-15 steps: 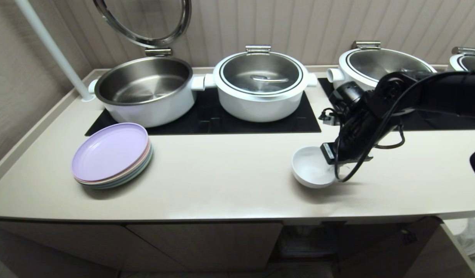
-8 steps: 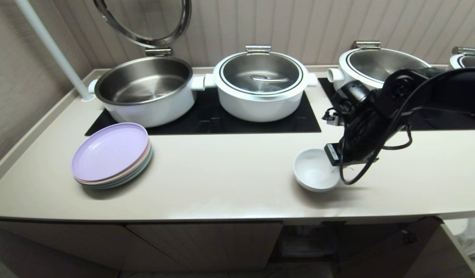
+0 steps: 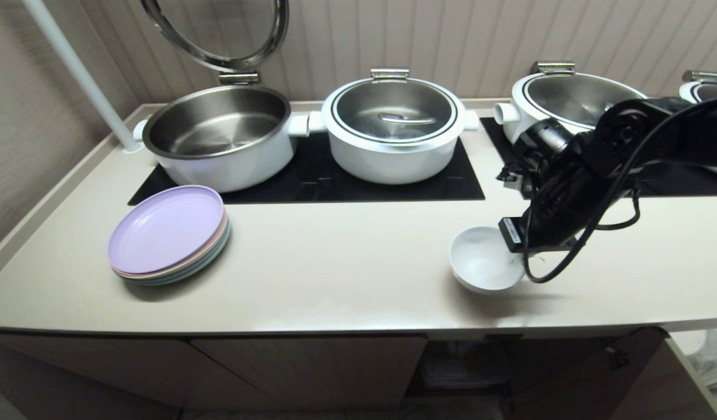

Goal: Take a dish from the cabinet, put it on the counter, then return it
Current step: Pick up the bowl from the table, then put it back into the cabinet

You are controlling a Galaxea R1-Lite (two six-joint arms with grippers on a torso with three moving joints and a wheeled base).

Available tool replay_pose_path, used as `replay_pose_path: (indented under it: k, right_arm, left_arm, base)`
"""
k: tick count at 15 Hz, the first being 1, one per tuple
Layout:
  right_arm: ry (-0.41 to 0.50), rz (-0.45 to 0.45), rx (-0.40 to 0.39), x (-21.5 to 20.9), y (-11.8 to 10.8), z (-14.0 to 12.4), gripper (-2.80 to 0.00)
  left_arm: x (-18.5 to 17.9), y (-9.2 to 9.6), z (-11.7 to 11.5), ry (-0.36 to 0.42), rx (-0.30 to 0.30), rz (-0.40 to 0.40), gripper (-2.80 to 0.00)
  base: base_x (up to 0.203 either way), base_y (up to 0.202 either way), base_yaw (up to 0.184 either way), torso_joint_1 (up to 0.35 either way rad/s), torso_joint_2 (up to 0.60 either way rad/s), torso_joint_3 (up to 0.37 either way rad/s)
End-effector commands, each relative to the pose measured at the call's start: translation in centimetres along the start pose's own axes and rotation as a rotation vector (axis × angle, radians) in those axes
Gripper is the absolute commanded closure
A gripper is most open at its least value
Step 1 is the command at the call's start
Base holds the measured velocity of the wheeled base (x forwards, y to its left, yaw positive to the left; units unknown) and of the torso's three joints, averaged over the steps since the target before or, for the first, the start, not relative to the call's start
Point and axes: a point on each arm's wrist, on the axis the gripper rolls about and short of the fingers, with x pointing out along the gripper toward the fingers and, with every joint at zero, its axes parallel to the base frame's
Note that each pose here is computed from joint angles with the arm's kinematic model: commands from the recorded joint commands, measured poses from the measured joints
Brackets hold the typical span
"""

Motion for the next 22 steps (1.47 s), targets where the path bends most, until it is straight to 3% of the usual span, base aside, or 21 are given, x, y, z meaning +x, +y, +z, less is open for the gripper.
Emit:
replay_pose_path:
  k: [1,10,22]
  right_arm:
    - [-0.006,0.003,0.023,-0.8,0.0,-0.3,0.0]
    - [-0.026,-0.017,0.128,-3.0,1.1,-2.2,0.0]
    - [-0.115,-0.103,0.21,-7.1,-0.8,-8.8,0.0]
  left_arm:
    - [0.0,0.0,0.0,0.0,0.0,0.001,0.0]
    - [0.0,0.0,0.0,0.0,0.0,0.001,0.0]
    - [0.0,0.0,0.0,0.0,0.0,0.001,0.0]
  base:
    - [0.0,0.0,0.0,0.0,0.0,0.0]
    - [0.0,0.0,0.0,0.0,0.0,0.0]
    - [0.0,0.0,0.0,0.0,0.0,0.0]
